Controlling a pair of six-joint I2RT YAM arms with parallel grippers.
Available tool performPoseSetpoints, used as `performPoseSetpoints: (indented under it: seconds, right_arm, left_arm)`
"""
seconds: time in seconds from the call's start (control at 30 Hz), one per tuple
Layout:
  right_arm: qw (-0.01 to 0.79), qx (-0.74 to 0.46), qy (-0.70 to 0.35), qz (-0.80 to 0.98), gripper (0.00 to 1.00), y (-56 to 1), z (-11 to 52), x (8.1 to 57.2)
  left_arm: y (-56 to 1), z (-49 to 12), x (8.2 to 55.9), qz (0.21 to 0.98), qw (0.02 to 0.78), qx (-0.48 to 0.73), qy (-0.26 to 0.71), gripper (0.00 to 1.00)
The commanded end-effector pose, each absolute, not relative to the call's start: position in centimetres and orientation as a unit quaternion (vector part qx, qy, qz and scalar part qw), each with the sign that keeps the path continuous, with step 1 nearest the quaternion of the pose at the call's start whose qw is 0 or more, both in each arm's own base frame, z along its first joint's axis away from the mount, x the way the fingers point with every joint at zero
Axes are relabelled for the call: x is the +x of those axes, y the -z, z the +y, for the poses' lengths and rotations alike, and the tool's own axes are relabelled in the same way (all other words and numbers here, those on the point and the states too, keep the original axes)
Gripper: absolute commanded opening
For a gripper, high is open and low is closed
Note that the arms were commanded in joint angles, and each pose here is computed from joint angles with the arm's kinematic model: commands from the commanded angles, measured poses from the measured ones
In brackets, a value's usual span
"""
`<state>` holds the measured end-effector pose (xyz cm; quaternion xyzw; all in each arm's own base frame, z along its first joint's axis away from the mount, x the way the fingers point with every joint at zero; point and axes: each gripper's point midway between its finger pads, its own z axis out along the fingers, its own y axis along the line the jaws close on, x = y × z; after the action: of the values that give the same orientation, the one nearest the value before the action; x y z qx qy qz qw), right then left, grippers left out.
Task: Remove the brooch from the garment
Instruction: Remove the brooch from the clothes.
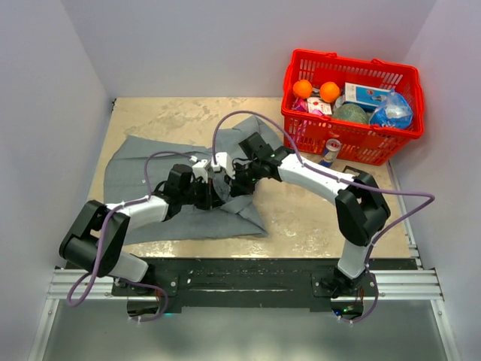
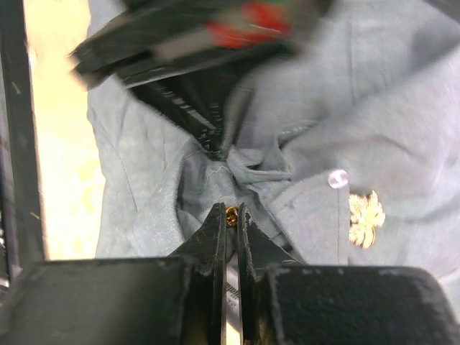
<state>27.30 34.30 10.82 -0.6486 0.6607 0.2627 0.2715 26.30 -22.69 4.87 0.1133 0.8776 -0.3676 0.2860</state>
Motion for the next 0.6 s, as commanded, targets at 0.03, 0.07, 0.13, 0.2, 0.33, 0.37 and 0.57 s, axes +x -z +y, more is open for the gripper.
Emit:
performPoseSetpoints:
  seconds: [0.03, 0.07, 0.13, 0.2, 0.33, 0.37, 0.57]
  right_arm:
    - [0.301, -0.519, -0.338, 0.725, 0.00, -16.1, 33.8, 31.7]
    - [0.298, -0.511, -0.339, 0.732, 0.00, -16.2, 33.5, 31.8]
    - [0.301, -0.497, -0.339, 0.740, 0.00, -16.2, 32.6, 32.1]
    - [0.299, -0.466, -0.340, 0.760, 0.00, -16.0, 32.0, 32.7]
    - [0.361, -0.442, -0.252, 0.781, 0.00, -16.5, 30.6, 35.0]
    - [0.394, -0.437, -0.230, 0.775, 0.00, -17.1, 30.7, 35.8]
    - [0.435, -0.482, -0.185, 0.738, 0.00, -17.4, 30.7, 33.9]
  left_arm:
    - [-3.8, -21.2, 26.5, 0.894, 0.289, 0.119, 0.322, 0.00]
    - [-3.7, -21.0, 26.5, 0.895, 0.287, 0.118, 0.319, 0.00]
    - [-3.8, -20.9, 26.5, 0.895, 0.289, 0.120, 0.318, 0.00]
    - [-3.7, -20.6, 26.5, 0.897, 0.291, 0.116, 0.311, 0.00]
    - [-4.0, -20.0, 27.0, 0.899, 0.297, 0.102, 0.305, 0.00]
    - [-4.9, -20.0, 27.7, 0.891, 0.314, 0.099, 0.313, 0.00]
    - [-11.2, -22.1, 30.4, 0.824, 0.383, 0.119, 0.399, 0.00]
